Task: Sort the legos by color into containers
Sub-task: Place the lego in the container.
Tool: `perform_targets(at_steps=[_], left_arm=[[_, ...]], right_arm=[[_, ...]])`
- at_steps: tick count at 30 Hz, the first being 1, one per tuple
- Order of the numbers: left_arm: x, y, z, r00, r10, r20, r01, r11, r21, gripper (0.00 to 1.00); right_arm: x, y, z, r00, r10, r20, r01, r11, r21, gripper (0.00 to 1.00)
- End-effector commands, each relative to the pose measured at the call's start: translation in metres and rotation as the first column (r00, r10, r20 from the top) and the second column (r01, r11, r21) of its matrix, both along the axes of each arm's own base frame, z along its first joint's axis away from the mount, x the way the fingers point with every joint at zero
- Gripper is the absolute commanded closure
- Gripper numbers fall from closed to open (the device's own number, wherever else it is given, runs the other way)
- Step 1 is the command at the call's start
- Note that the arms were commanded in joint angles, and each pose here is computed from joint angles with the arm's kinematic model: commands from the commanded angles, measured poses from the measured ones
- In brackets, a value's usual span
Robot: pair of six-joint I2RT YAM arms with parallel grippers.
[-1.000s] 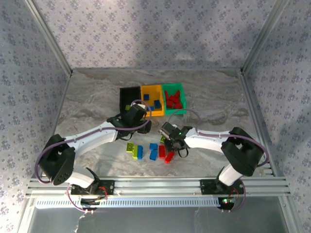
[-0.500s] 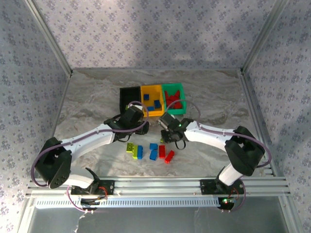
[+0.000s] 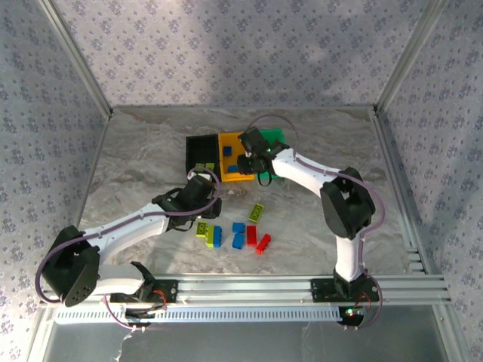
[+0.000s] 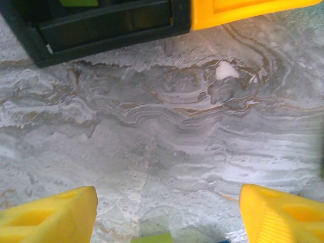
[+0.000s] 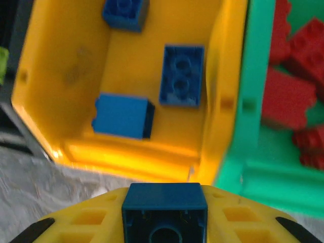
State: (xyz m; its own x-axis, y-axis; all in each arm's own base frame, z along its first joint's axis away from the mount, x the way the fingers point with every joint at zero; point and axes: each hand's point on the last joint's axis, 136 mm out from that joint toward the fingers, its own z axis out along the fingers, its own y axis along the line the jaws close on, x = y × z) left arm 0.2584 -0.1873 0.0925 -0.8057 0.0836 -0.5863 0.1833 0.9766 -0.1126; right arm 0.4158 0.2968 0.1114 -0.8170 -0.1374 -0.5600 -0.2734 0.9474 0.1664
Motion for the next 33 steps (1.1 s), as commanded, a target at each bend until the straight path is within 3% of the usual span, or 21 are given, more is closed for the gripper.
perform_targets(at_steps=[1, 6, 11, 21, 33], left_arm=[[-0.005, 0.013, -0.003, 0.999, 0.043, -0.013, -0.043, 0.999, 0.018, 0.26], [-0.012, 0.021, -0.013, 0.997, 0.054, -0.050, -0.052, 0.998, 0.041, 0.27], [-0.024, 0.024, -0.017, 0.995, 0.048, -0.091, -0.046, 0.999, 0.029, 0.27], [-0.051, 0.028, -0.038, 0.971, 0.066, -0.231, -0.066, 0.998, 0.010, 0.32], [-0.042, 0.017, -0.048, 0.957, 0.086, -0.279, -0.086, 0.996, 0.010, 0.35]], right_arm=[[0.023, 0.008, 0.004, 0.999, 0.035, -0.004, -0.034, 0.999, 0.018, 0.62], [0.040, 0.022, 0.011, 0.998, 0.056, 0.008, -0.056, 0.998, 0.029, 0.50], [0.032, 0.025, 0.018, 0.997, 0.075, 0.017, -0.076, 0.997, 0.031, 0.49], [-0.022, 0.006, 0.026, 0.994, 0.105, 0.044, -0.104, 0.994, -0.031, 0.48], [-0.079, -0.008, 0.003, 0.993, 0.119, 0.008, -0.119, 0.990, -0.076, 0.48]])
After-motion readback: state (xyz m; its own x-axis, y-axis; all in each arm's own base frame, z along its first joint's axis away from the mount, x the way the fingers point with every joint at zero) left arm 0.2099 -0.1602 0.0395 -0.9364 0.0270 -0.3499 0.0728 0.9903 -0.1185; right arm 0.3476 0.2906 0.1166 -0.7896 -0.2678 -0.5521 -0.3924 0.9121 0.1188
